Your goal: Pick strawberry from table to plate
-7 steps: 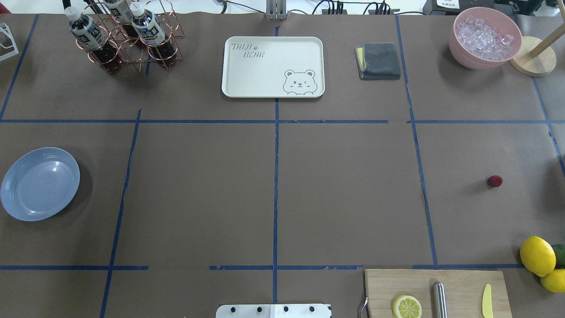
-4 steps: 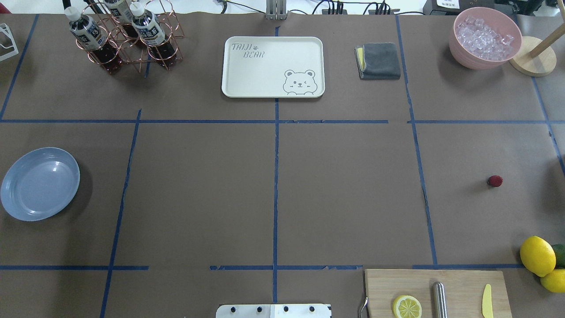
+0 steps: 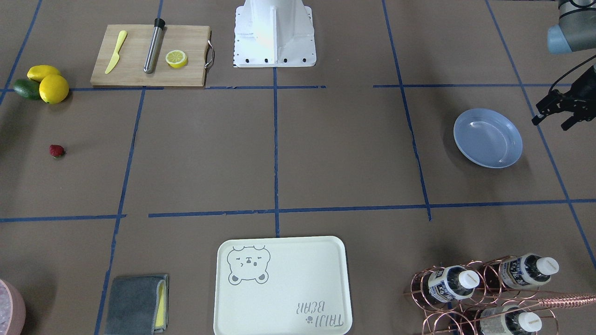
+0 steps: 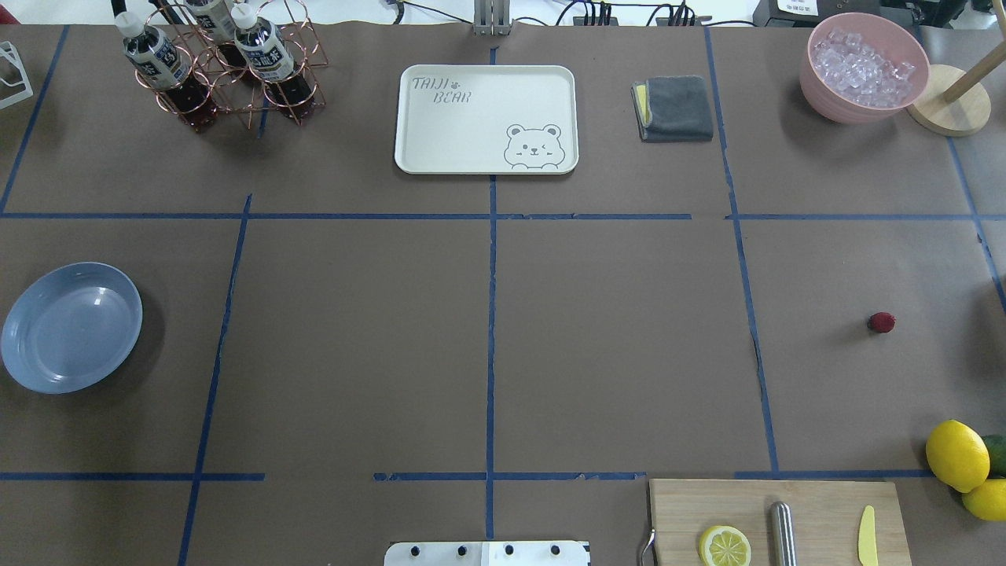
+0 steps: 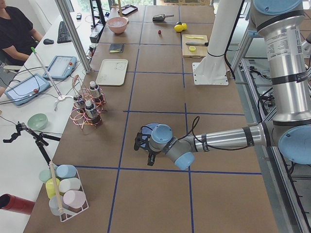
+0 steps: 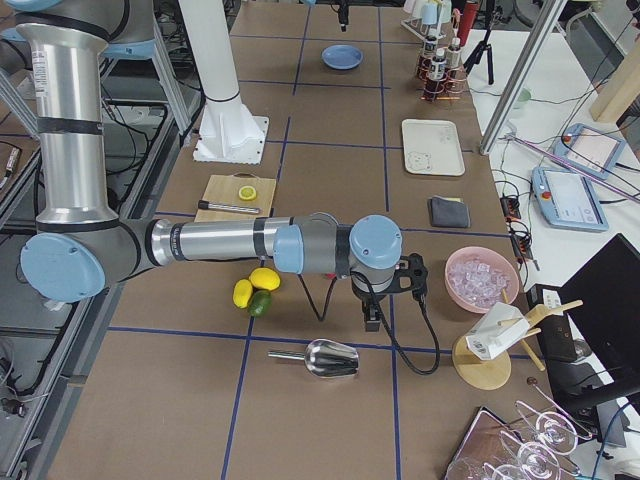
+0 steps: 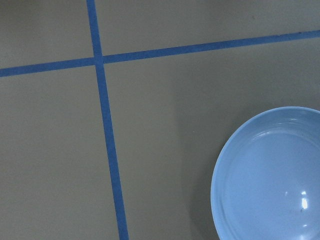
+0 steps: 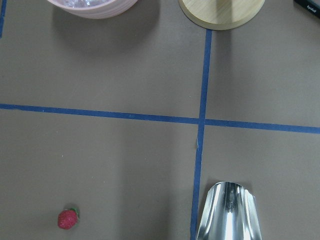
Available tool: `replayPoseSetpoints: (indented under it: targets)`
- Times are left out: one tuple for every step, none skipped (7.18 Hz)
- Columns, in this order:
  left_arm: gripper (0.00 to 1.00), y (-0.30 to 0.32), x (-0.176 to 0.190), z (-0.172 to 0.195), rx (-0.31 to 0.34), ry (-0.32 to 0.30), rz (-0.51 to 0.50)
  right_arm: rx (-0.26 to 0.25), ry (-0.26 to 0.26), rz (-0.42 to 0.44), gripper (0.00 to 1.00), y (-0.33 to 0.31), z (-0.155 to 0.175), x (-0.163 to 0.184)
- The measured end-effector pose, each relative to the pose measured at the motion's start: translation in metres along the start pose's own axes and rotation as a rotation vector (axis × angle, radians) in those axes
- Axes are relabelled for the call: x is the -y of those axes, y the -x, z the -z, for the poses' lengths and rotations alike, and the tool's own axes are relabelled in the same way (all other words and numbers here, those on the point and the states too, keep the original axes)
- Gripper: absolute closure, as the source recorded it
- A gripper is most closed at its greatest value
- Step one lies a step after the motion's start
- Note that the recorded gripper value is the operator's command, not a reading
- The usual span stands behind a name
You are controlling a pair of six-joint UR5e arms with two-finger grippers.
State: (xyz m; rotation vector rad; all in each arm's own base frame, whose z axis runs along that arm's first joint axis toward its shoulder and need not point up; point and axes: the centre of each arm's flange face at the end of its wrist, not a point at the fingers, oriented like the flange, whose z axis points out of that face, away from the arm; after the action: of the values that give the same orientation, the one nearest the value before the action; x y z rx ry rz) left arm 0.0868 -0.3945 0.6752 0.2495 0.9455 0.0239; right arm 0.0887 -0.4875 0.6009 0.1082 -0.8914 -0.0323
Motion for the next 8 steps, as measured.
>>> replayPoseSetpoints:
  targets:
    - [0.0,-0.005,0.0,-0.005,-0.005,-0.004,-0.002,0.0,0.0,-0.001,0.0,0.0,0.0,0.0]
    - [0.0,-0.008,0.0,-0.011,0.01,-0.011,-0.01,0.001,-0.001,-0.001,0.0,0.0,0.0,0.0]
    - [0.0,-0.011,0.002,-0.019,0.032,-0.02,-0.01,0.002,-0.001,-0.002,0.0,0.0,0.001,0.0]
    - [0.0,-0.015,0.006,-0.028,0.043,-0.023,0.011,0.003,-0.002,-0.001,0.0,0.001,0.001,0.002]
    - [0.0,-0.019,0.01,-0.038,0.045,-0.02,0.029,0.004,-0.005,0.002,0.0,0.003,0.002,0.003]
    - [0.0,-0.021,0.012,-0.046,0.046,-0.021,0.038,0.004,-0.006,0.004,0.0,0.004,0.003,0.005]
    - [0.07,-0.025,0.01,-0.055,0.047,-0.022,0.043,0.003,-0.008,-0.004,0.0,0.005,0.004,0.007]
    - [0.23,-0.03,0.007,-0.063,0.047,-0.013,0.05,0.004,-0.011,-0.021,0.0,0.006,0.005,0.009]
